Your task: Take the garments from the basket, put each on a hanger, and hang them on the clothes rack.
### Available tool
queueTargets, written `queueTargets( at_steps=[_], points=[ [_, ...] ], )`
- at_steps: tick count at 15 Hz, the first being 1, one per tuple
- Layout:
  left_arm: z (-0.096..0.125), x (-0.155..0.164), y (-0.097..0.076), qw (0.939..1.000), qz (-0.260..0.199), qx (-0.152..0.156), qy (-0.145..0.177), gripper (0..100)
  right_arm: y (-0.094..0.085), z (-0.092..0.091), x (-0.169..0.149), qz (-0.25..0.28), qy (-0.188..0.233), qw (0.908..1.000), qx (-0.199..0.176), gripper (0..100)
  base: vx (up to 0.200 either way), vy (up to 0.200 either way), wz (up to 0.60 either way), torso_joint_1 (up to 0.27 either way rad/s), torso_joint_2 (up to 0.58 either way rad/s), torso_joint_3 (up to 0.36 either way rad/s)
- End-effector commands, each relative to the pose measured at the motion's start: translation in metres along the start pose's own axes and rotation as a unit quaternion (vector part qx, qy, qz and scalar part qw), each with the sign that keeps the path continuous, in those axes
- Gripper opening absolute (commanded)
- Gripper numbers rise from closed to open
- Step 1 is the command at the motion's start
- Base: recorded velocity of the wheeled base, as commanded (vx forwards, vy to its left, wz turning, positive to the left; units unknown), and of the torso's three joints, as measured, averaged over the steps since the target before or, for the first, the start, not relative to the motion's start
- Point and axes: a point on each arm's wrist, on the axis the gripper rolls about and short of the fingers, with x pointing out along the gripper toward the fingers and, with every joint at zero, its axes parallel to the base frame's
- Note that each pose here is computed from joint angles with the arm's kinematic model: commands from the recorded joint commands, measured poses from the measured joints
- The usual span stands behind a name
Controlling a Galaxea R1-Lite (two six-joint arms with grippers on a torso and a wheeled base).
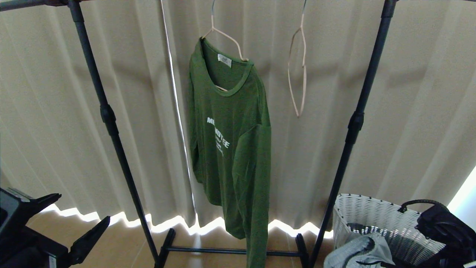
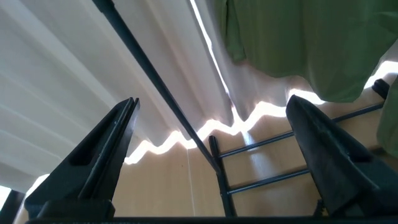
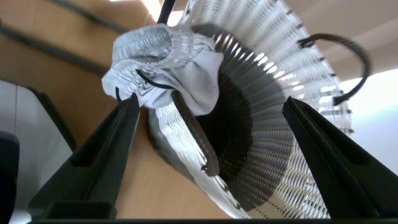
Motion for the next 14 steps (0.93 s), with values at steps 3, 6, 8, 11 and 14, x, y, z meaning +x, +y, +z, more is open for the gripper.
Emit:
queueTargets(
  at_steps=[3, 6, 8, 11, 14],
  points=[
    [0.002, -0.005, 0.001, 0.9999, 0.005, 0.000, -0.016, 100, 0.002, 0.029, 0.055, 0.004, 0.082, 0.9964, -0.023, 100, 0.000, 0.000, 0.00, 0.000, 0.00, 0.000],
    [0.003, -0.007, 0.001, 0.9998, 0.007, 0.000, -0.021, 100, 0.007, 0.043, 0.074, -0.014, 0.097, 0.9943, -0.041, 100, 0.000, 0.000, 0.00, 0.000, 0.00, 0.000],
    [0.004, -0.007, 0.001, 0.9997, 0.006, 0.000, -0.022, 100, 0.008, 0.046, 0.089, -0.026, 0.116, 0.9918, -0.046, 100, 0.000, 0.000, 0.00, 0.000, 0.00, 0.000],
    [0.005, -0.010, 0.002, 0.9995, 0.010, 0.000, -0.030, 100, 0.010, 0.047, 0.105, -0.040, 0.137, 0.9885, -0.051, 100, 0.000, 0.000, 0.00, 0.000, 0.00, 0.000],
    [0.005, -0.011, 0.002, 0.9994, 0.010, -0.001, -0.034, 100, 0.012, 0.047, 0.120, -0.064, 0.137, 0.9871, -0.052, 100, 0.000, 0.000, 0.00, 0.000, 0.00, 0.000]
  ],
)
